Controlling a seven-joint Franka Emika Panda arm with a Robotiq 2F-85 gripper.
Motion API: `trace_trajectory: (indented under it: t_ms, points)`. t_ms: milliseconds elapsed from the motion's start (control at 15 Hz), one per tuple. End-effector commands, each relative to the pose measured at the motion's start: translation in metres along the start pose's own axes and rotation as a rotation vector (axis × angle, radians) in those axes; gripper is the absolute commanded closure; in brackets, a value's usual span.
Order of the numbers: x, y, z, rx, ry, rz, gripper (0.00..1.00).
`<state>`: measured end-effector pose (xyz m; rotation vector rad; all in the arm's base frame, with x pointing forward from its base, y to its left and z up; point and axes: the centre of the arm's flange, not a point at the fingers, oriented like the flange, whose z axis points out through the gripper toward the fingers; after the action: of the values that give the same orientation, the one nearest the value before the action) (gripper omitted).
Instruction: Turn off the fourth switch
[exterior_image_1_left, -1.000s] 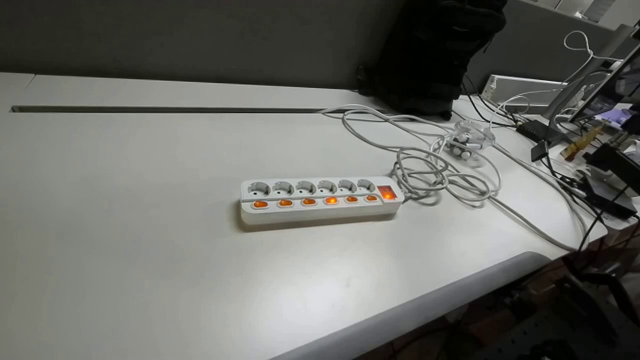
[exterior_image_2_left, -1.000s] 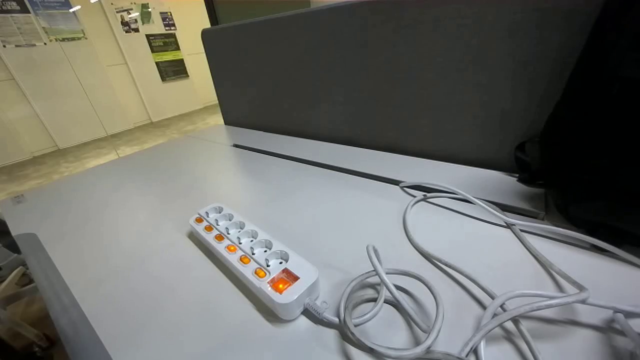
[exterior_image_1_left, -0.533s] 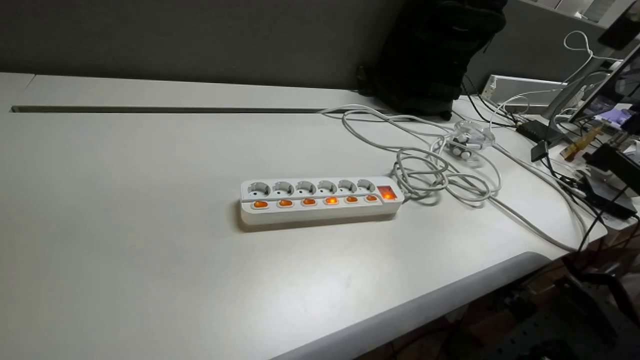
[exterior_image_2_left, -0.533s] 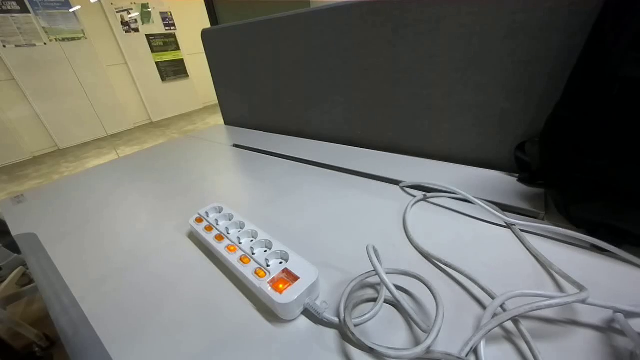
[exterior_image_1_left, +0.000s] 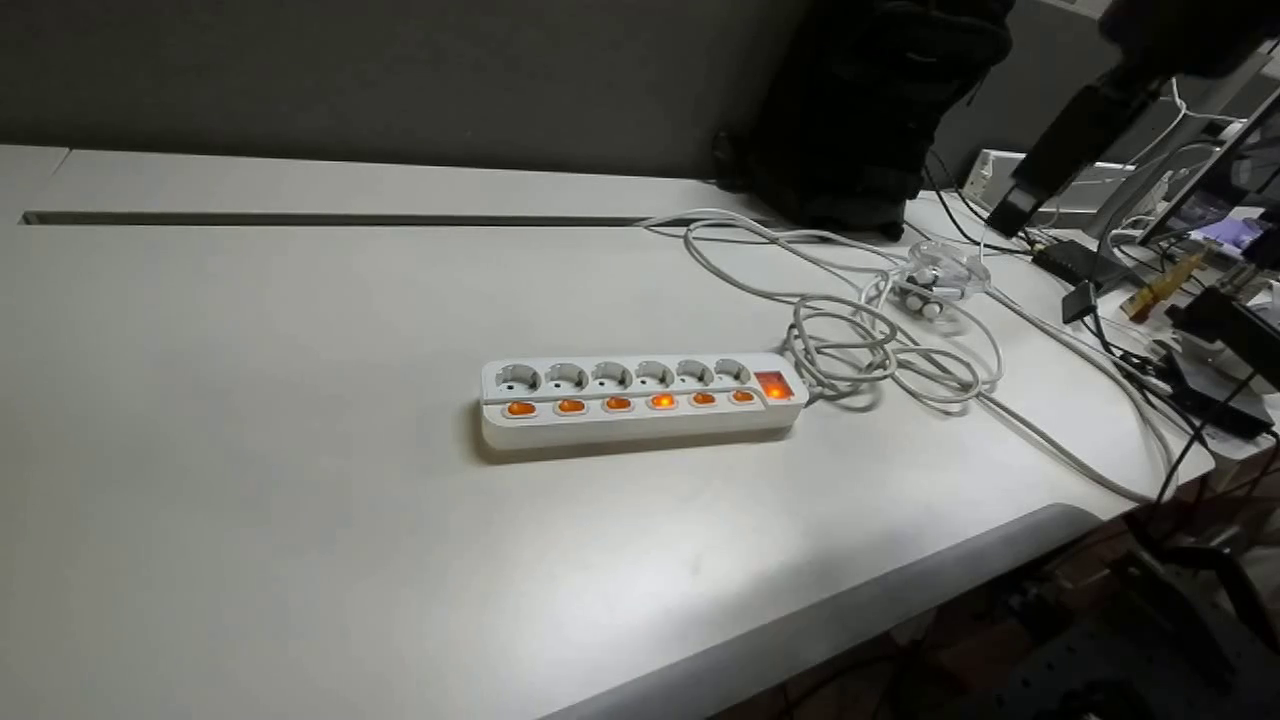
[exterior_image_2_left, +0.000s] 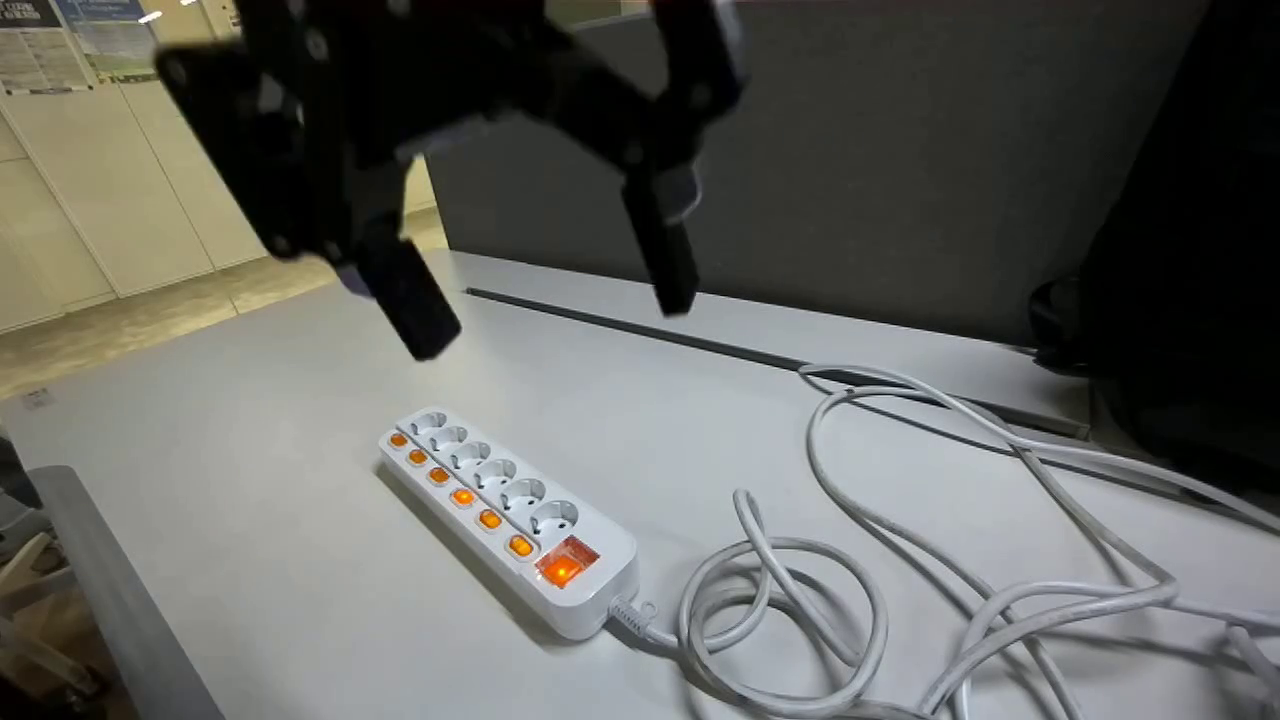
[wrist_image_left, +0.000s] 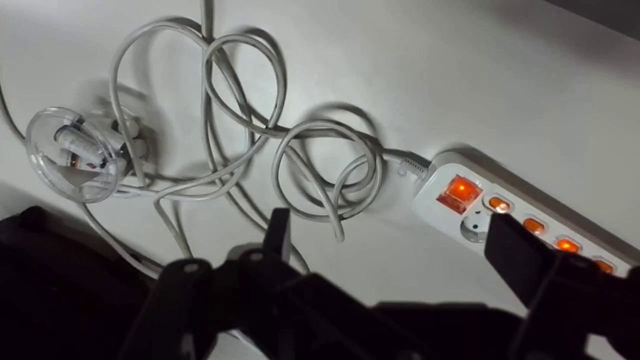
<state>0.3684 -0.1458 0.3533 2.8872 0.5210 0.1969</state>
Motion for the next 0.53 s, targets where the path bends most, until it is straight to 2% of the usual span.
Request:
trace_trajectory:
  t_ms: [0,400,467]
  points:
    - [0.017,-0.022,0.055,-0.005,-0.089,0.013,0.00]
    - [0.030,-0.066,0.115,0.119,-0.175,-0.083,0.00]
    - [0.033,-0.073,0.122,0.137,-0.177,-0.092,0.25]
